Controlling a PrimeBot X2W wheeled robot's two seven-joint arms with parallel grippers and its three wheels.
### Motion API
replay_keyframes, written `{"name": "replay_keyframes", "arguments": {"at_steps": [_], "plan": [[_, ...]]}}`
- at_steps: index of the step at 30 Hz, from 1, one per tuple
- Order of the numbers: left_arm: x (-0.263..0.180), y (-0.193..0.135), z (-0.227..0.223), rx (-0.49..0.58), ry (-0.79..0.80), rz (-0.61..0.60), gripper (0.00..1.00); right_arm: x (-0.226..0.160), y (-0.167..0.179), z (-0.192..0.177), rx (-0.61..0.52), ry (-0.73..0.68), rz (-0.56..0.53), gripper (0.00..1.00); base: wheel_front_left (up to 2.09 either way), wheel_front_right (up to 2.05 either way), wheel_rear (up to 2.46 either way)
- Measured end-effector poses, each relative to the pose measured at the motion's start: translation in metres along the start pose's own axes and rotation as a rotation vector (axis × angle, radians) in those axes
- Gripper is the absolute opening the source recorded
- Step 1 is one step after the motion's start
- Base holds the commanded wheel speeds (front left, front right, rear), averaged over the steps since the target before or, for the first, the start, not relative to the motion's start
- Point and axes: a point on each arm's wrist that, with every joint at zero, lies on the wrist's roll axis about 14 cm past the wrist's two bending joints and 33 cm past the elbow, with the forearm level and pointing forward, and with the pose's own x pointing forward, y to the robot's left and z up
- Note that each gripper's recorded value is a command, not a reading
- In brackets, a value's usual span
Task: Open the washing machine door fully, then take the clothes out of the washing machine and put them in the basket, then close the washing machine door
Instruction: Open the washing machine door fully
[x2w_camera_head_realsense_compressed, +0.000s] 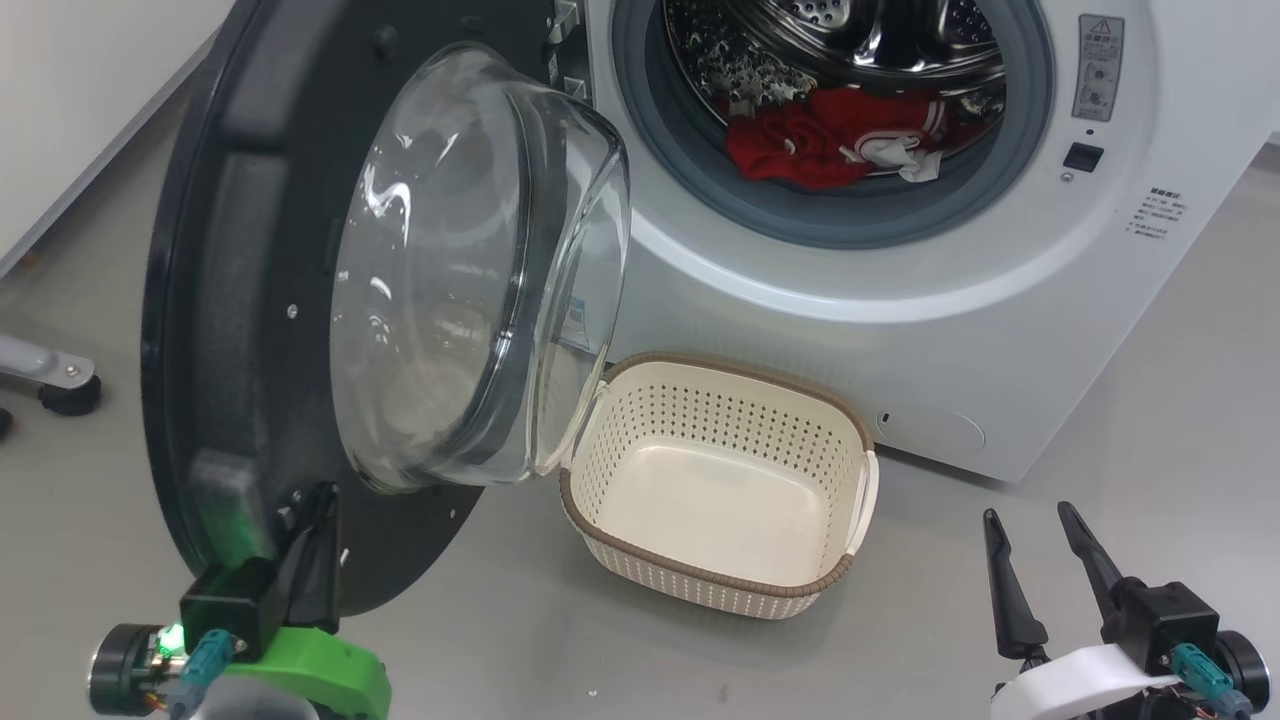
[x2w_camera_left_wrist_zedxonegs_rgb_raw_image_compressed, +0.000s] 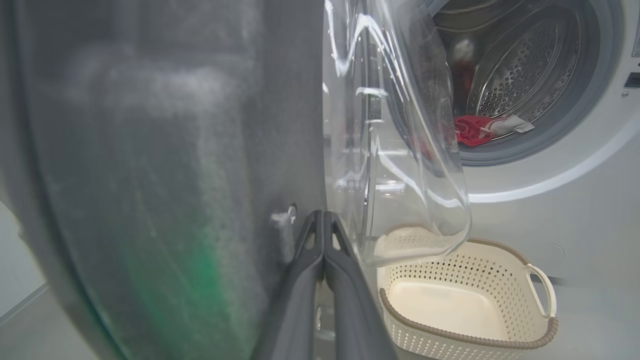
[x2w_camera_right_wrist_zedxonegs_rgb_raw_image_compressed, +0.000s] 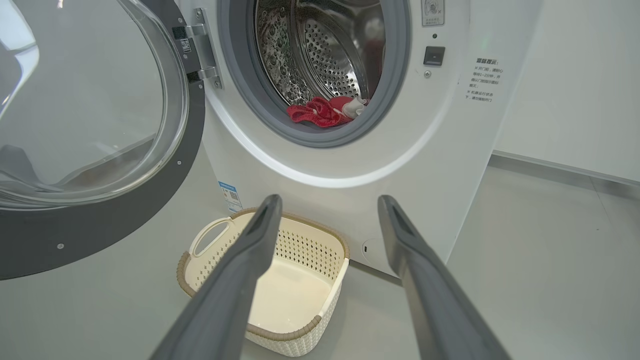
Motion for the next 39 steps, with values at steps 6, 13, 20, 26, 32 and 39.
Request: {"name": "replay_keyframes", "arguments": {"at_steps": [6,13,20,26,32,39], "plan": [[0.007,0.026,-0.002,0.004,-0.003,0.083,0.0,0.0,-0.003,-0.005,-0.001,0.013,-0.005,1.0,0.0,0.0,0.0],[0.02,0.054,0.005,0.003,-0.027,0.173,0.0,0.005,-0.008,-0.007,-0.002,0.015,-0.009,1.0,0.0,0.0,0.0],[0.034,0.072,0.007,0.004,-0.038,0.236,0.0,0.008,-0.021,-0.01,-0.018,0.023,-0.026,1.0,0.0,0.0,0.0],[0.049,0.084,0.008,0.005,-0.039,0.278,0.0,0.014,-0.027,-0.011,-0.02,0.021,-0.032,1.0,0.0,0.0,0.0],[0.061,0.095,0.01,0.007,-0.045,0.315,0.0,0.021,-0.033,-0.01,-0.022,0.015,-0.032,1.0,0.0,0.0,0.0],[0.069,0.099,0.008,0.006,-0.044,0.329,0.0,0.02,-0.039,-0.011,-0.022,0.016,-0.048,1.0,0.0,0.0,0.0]]}}
